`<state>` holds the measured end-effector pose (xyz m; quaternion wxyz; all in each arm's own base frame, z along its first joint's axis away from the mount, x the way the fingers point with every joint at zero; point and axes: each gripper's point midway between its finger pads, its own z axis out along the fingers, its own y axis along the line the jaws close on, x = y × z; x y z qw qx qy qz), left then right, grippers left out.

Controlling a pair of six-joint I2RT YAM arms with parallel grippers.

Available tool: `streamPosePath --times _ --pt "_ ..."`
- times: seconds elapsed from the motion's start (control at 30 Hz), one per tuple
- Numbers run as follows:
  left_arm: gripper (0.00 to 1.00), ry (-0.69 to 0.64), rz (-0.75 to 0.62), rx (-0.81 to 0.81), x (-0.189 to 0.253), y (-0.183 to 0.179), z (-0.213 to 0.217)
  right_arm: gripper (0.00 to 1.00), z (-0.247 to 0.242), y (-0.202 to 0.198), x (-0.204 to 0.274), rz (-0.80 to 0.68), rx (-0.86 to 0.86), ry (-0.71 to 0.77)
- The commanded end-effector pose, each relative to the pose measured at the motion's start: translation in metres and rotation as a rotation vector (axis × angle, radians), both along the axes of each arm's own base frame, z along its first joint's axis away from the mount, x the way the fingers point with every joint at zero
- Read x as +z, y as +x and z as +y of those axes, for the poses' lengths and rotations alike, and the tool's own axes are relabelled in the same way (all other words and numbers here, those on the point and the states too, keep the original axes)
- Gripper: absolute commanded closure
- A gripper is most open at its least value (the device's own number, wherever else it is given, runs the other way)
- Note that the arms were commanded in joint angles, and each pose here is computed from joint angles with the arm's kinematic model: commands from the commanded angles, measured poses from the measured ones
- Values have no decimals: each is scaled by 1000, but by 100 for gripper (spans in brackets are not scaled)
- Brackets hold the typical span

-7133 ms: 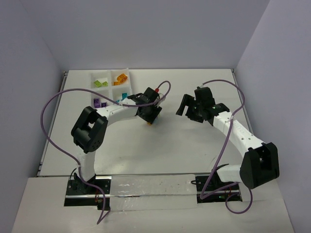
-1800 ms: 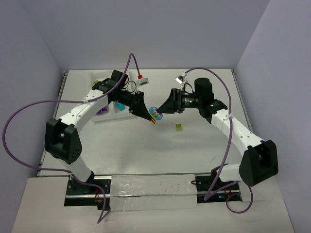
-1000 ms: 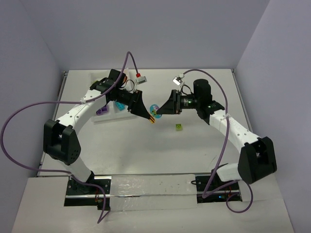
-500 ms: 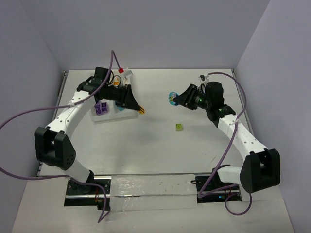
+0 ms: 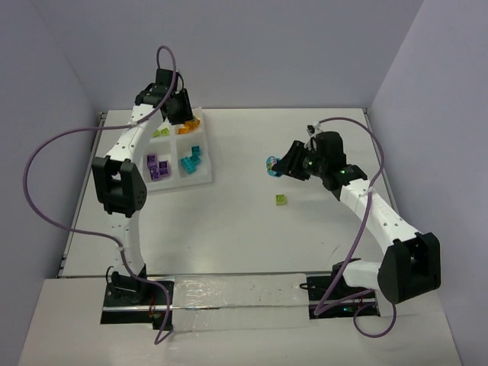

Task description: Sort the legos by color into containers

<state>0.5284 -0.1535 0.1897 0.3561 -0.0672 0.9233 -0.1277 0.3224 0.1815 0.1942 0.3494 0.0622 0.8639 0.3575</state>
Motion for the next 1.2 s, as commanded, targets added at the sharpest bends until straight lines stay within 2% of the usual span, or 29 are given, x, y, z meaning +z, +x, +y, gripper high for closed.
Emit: streamPosePath --times 0.0,0.17,0.3,0.33,0.4,0.43,0.47,0.5,0.57,0.67,0.87,1.03,1.17 --pt "100 121 -56 188 -5 33 38 100 13 4 25 -81 41 -36" --pt "100 117 -111 208 -10 66 43 100 40 5 19 -88 120 -190" --pt "98 124 -113 196 -19 81 42 100 59 7 7 -52 176 -260" --pt "91 126 -100 189 -26 80 41 100 63 9 11 -64 182 -263" --pt "61 131 -74 185 -40 77 41 100 77 15 14 -72 204 -265" --pt "58 130 -82 185 -39 78 40 100 80 14 15 -74 213 -265" --pt "43 133 -80 188 -42 76 42 100 89 16 17 -80 230 -267" --pt "35 134 -78 186 -42 73 43 100 95 18 14 -76 244 -272" --pt "25 136 -80 184 -39 70 44 100 107 24 21 -97 260 -273" --pt "22 144 -103 181 -23 67 42 100 124 37 26 -125 258 -292" --pt "22 124 -207 217 50 50 48 100 170 69 29 -145 289 -296" --pt "22 120 -284 289 115 7 69 99 214 98 20 -159 331 -290" --pt "21 95 -314 314 139 -21 77 94 243 106 11 -176 366 -283"
